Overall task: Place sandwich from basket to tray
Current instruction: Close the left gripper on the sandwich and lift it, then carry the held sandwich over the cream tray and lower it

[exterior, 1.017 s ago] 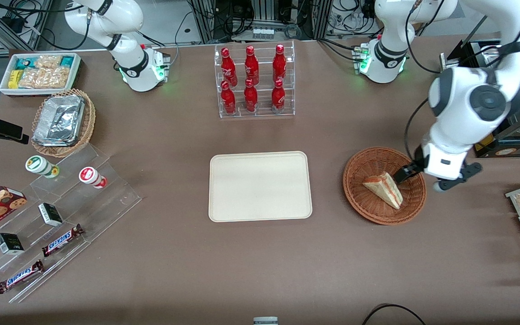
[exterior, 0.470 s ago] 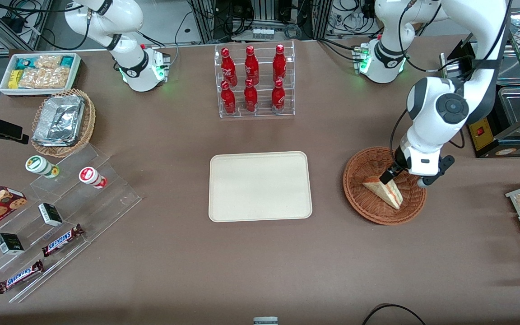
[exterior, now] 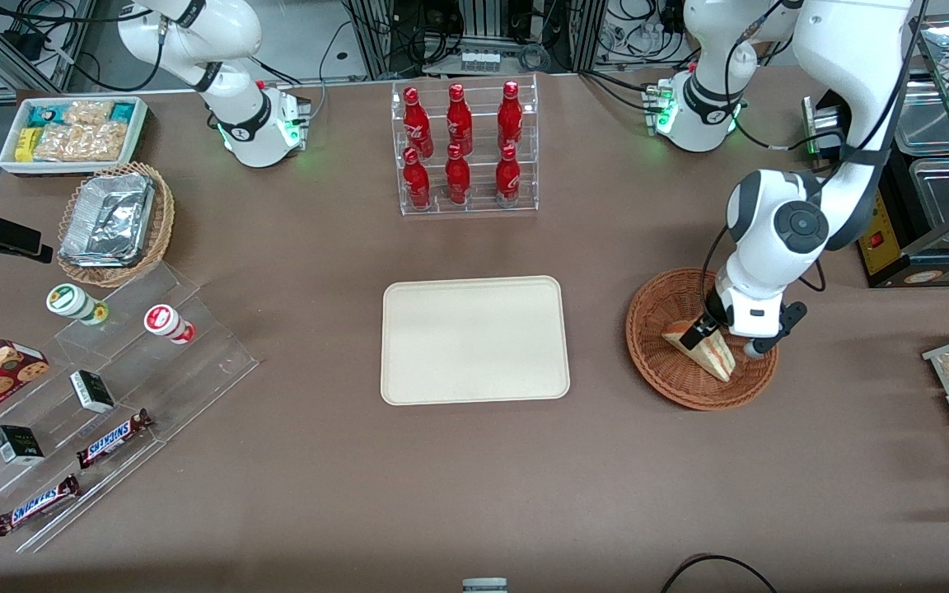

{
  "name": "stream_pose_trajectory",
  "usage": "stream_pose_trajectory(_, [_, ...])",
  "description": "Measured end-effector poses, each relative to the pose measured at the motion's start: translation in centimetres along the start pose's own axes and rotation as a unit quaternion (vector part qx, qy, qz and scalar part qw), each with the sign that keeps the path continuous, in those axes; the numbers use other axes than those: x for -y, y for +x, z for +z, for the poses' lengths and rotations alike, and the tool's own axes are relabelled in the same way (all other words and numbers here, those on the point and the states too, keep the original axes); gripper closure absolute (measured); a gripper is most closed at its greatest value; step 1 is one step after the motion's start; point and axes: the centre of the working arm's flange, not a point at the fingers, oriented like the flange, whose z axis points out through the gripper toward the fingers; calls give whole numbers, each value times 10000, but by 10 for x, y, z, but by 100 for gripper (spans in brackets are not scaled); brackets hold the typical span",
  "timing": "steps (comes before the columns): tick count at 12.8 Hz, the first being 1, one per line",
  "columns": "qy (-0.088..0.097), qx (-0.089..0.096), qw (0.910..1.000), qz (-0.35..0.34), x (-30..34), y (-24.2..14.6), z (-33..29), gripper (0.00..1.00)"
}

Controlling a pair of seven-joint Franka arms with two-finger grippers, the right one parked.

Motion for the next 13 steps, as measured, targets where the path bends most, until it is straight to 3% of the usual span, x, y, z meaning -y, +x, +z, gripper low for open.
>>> stream_pose_trajectory(3, [-96,-50,9999,-14,-2,2,10,8])
stream_pose_trajectory(7, [-91,-130,9998,107,-7,6,6,56])
stream_pose_trajectory(10, [252,-101,9991,313,-9,10,-14,68])
stream_pose_trajectory(13, [666,1,9969,412,-26,15,-86,80])
